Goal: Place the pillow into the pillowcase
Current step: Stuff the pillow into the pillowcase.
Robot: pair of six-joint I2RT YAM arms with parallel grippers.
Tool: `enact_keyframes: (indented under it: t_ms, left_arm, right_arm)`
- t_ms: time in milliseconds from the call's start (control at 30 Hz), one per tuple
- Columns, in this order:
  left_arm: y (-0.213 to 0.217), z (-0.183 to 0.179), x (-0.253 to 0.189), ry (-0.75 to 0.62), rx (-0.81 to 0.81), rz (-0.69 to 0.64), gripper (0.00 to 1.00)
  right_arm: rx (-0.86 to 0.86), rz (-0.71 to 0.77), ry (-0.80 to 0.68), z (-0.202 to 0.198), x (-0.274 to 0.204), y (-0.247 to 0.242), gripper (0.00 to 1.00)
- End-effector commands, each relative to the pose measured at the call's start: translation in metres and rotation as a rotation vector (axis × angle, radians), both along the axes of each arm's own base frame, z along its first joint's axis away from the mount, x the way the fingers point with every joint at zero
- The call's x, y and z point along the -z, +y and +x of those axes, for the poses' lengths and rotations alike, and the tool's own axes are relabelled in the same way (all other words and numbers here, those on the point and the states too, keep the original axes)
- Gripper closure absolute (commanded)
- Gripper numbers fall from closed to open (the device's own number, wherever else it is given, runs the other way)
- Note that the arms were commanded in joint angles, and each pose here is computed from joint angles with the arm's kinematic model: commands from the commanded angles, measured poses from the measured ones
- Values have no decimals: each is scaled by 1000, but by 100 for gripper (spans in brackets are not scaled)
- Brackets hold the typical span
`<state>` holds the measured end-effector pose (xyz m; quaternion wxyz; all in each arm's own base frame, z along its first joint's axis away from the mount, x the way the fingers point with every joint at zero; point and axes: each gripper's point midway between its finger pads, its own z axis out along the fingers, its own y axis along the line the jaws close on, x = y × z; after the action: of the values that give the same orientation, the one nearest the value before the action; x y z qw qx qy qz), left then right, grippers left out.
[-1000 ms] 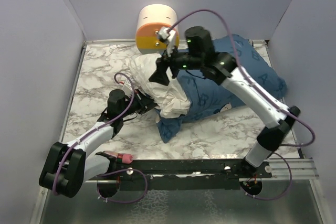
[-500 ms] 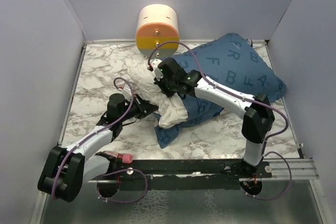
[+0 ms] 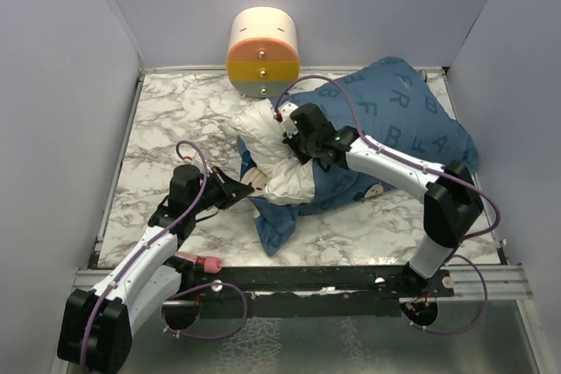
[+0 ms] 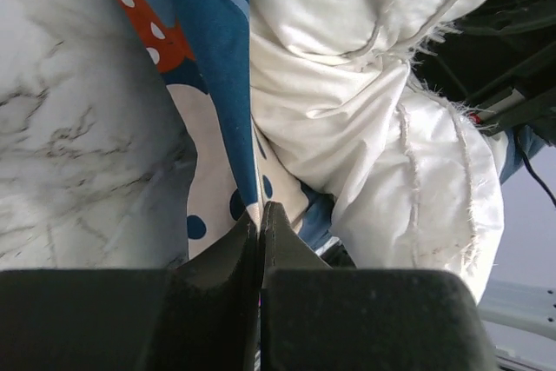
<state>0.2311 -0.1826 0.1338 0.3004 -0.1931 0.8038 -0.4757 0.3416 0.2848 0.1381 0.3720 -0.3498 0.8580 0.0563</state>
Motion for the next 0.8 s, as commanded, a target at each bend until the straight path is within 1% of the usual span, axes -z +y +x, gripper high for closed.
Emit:
enact_keyframes:
  t_ms: [0, 100, 200, 267, 333, 367, 400, 467, 500, 533, 567, 600, 667, 700, 767]
  left_arm:
    - [23, 13, -14, -55, -78, 105, 100]
    - [28, 6, 0, 5, -74, 150, 100]
    - [39, -3, 24, 111, -104, 227, 100]
    - [43, -8, 39, 170, -114, 252, 100]
    - [43, -12, 52, 219, -104, 260, 100]
    - [43, -12, 55, 236, -99, 266, 97]
    - [44, -11, 57, 247, -101, 278, 86]
    - [47, -5, 51, 232, -114, 299, 67]
    - [48, 0, 42, 206, -125, 302, 60]
    - [50, 6, 32, 176, -141, 312, 54]
    - [51, 12, 22, 146, -150, 320, 52]
    - [53, 17, 11, 117, -158, 329, 47]
    - [47, 27, -13, 42, -145, 298, 46]
    - [40, 30, -23, 15, -131, 255, 46]
    - [25, 37, -34, 2, -104, 155, 54]
  right_arm:
    - [71, -449, 393, -66, 113, -107, 99]
    - [34, -448, 458, -72, 131, -100, 99]
    - [49, -456, 476, -73, 138, -100, 98]
    - [31, -386, 468, -71, 130, -87, 97]
    - [-15, -286, 461, -69, 114, -67, 93]
    - [-35, -245, 451, -68, 106, -58, 91]
    - [-46, -212, 442, -66, 98, -52, 91]
    - [-59, -175, 438, -64, 89, -43, 91]
    - [-69, -157, 444, -64, 87, -39, 91]
    - [-79, -141, 450, -65, 86, -36, 91]
    - [-86, -125, 460, -67, 86, -32, 91]
    - [-92, -108, 469, -69, 85, -29, 91]
    - [-101, -67, 474, -71, 81, -23, 91]
    - [-105, -43, 475, -73, 78, -20, 92]
    - [-106, -1, 463, -73, 71, -14, 92]
